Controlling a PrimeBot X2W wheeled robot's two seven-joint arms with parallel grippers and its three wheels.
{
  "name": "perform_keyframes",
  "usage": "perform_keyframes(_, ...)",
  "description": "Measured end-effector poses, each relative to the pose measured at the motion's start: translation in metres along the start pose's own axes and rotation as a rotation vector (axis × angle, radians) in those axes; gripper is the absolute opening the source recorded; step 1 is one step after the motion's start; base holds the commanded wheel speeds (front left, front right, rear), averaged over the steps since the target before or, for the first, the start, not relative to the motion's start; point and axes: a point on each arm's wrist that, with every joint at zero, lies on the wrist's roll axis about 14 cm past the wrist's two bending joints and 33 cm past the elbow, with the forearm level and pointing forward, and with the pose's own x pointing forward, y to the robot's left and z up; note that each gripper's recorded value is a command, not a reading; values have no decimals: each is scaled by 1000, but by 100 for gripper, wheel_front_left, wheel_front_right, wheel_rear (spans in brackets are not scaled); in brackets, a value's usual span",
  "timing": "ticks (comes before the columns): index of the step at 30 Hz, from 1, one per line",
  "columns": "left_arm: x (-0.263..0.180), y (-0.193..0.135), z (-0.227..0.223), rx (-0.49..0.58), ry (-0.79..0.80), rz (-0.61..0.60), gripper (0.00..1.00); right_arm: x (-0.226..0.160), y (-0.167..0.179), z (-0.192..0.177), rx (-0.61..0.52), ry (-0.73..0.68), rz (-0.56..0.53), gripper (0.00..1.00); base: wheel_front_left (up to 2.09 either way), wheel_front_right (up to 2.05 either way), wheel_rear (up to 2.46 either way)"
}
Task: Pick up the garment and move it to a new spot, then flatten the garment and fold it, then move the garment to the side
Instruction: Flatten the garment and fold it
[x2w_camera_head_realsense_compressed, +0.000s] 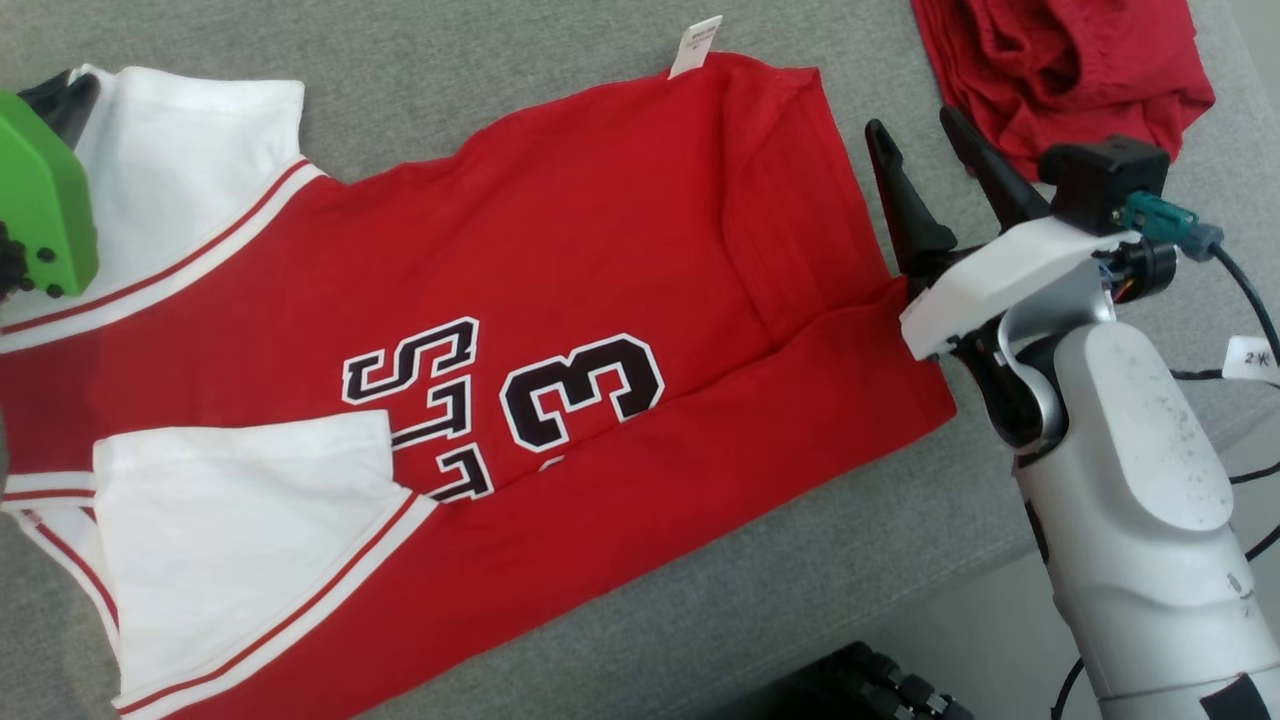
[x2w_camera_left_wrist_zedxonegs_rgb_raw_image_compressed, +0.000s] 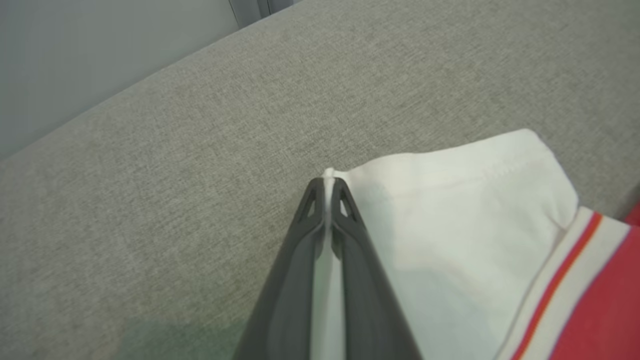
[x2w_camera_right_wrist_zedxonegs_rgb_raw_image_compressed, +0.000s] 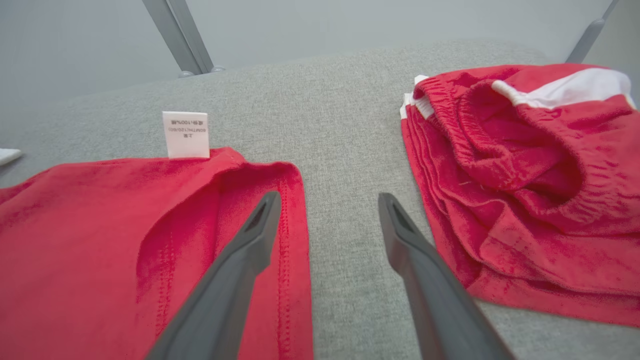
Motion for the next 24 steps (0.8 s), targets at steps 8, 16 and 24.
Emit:
perform_keyframes(8,-27,-3,39,21,-195,17,0,31,30,26,-106,10,87,100,0,0,0)
perform_keyframes(16,-57,-1,42,25,-268,42,0,48,56,-2,-222,177,180,100,0,0,0)
perform_keyframes(24,-74,4,34,9,-282,72,0,52,61,-23,-300,269,210,75,0,0,0)
